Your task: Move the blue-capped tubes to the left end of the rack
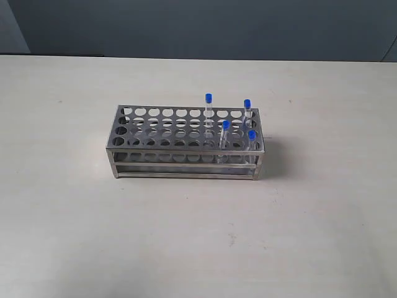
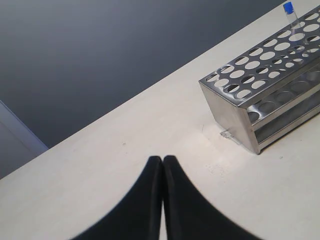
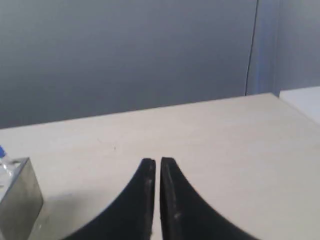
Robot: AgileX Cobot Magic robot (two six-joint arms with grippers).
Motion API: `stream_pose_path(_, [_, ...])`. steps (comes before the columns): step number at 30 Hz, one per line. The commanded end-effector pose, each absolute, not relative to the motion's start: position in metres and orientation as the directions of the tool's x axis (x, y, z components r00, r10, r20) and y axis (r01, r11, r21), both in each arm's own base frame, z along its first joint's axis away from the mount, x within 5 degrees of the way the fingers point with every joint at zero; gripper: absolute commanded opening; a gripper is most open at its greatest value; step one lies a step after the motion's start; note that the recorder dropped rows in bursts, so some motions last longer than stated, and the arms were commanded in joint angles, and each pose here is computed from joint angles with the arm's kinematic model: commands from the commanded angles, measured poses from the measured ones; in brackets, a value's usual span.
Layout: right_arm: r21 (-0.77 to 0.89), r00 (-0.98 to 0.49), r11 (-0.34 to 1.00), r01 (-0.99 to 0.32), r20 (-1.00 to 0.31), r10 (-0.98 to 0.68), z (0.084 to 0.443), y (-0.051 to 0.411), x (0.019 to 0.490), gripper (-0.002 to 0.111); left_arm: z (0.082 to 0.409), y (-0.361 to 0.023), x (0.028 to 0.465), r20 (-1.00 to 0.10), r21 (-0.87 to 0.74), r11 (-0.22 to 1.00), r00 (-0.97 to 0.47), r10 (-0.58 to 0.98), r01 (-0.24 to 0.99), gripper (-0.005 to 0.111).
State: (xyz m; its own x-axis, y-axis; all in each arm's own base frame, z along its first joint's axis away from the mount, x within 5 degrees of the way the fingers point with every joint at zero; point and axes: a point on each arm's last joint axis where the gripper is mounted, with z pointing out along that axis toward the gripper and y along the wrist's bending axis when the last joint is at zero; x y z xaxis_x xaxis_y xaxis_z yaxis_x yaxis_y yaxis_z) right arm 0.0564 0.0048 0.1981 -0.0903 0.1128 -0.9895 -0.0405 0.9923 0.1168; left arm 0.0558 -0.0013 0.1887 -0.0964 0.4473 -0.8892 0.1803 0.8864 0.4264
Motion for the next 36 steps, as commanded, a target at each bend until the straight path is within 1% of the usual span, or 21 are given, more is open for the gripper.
stream_pose_path(1, [0.184, 0.114, 0.983, 0.0, -0.977, 0.183, 0.215, -0.001, 0.056, 0.005, 0.191, -0.002, 0.056, -0.894, 0.419, 0.889, -0.09, 0.439, 0.184, 0.001])
stream_pose_path(3, [0.353, 0.188, 0.936, -0.008, -0.919, 0.348, 0.222, -0.005, 0.055, 0.005, 0.191, -0.002, 0.056, -0.894, 0.419, 0.889, -0.09, 0.439, 0.184, 0.001])
stream_pose_path(4, [0.409, 0.211, 0.912, -0.013, -0.891, 0.402, 0.223, -0.006, 0.054, 0.005, 0.191, -0.002, 0.056, -0.894, 0.419, 0.889, -0.09, 0.439, 0.184, 0.001])
stream_pose_path(6, [0.503, 0.273, 0.864, -0.016, -0.829, 0.487, 0.227, -0.011, 0.053, 0.005, 0.191, -0.002, 0.056, -0.894, 0.419, 0.889, -0.09, 0.439, 0.184, 0.001])
stream_pose_path(7, [0.521, 0.286, 0.853, -0.016, -0.815, 0.503, 0.228, -0.012, 0.053, 0.005, 0.191, -0.002, 0.056, -0.894, 0.419, 0.889, -0.09, 0.439, 0.184, 0.001])
stream_pose_path(8, [0.576, 0.293, 0.817, -0.03, -0.776, 0.558, 0.229, -0.013, 0.052, 0.005, 0.191, -0.002, 0.056, -0.894, 0.419, 0.889, -0.09, 0.439, 0.184, 0.001])
stream_pose_path(9, [0.636, 0.286, 0.77, -0.052, -0.729, 0.622, 0.228, -0.013, 0.053, 0.005, 0.191, -0.002, 0.056, -0.894, 0.419, 0.889, -0.09, 0.439, 0.184, 0.001])
stream_pose_path(10, [0.773, 0.264, 0.625, -0.107, -0.584, 0.767, 0.228, -0.012, 0.053, 0.005, 0.191, -0.002, 0.056, -0.894, 0.419, 0.889, -0.09, 0.439, 0.184, 0.001])
stream_pose_path(12, [0.842, 0.248, 0.521, -0.14, -0.48, 0.842, 0.228, -0.012, 0.053, 0.005, 0.191, -0.002, 0.056, -0.894, 0.419, 0.889, -0.09, 0.439, 0.184, 0.001])
stream_pose_path(36, [0.872, 0.246, 0.464, -0.158, -0.42, 0.873, 0.228, -0.013, 0.053, 0.005, 0.191, -0.002, 0.056, -0.893, 0.42, 0.889, -0.088, 0.441, 0.184, 0.001])
